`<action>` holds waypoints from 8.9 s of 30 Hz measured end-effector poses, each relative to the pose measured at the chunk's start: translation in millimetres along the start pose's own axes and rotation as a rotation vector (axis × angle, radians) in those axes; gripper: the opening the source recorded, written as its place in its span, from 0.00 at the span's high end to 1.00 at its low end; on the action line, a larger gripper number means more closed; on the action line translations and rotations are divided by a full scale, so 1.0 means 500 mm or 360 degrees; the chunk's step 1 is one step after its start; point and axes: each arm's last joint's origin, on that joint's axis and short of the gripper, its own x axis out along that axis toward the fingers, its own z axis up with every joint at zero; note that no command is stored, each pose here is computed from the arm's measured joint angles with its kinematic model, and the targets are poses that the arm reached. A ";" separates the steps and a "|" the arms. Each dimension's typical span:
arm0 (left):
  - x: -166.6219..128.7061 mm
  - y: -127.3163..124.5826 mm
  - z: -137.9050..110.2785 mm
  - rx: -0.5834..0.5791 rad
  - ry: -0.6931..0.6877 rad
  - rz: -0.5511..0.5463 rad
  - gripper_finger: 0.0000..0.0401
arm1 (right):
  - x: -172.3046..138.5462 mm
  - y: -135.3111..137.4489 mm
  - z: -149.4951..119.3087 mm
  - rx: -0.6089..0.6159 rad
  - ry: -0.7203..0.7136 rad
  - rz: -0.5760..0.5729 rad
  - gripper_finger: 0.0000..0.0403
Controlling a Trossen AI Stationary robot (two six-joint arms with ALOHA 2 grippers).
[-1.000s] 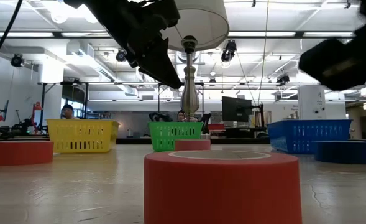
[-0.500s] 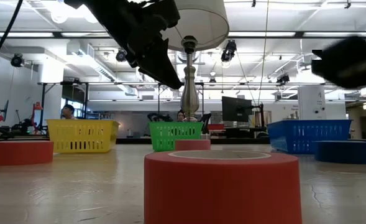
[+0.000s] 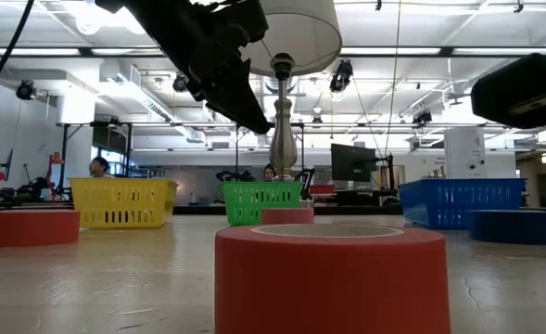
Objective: Pick and place Stapler, Stapler remover, tape
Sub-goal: Put the blue staple remover into the green bin, then put the pink tape into the blue bin, then put the blue tape into the blue bin
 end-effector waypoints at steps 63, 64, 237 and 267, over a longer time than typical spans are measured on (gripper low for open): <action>-0.001 -0.002 -0.001 0.0006 0.0005 -0.0008 0.65 | 0.036 -0.012 -0.013 0.0006 0.0078 0.0038 0.88; -0.001 -0.002 -0.001 0.0011 0.0005 -0.0009 0.65 | 0.030 -0.016 -0.009 0.0017 0.0062 0.0040 0.87; -0.015 0.012 -0.064 -0.0032 0.0480 0.0015 0.65 | -0.079 -0.330 -0.319 0.1242 -0.0549 -0.1105 0.68; -0.014 0.011 -0.061 -0.0043 0.0457 0.0008 0.65 | -0.091 -0.173 -0.179 0.1544 -0.0417 -0.0135 0.61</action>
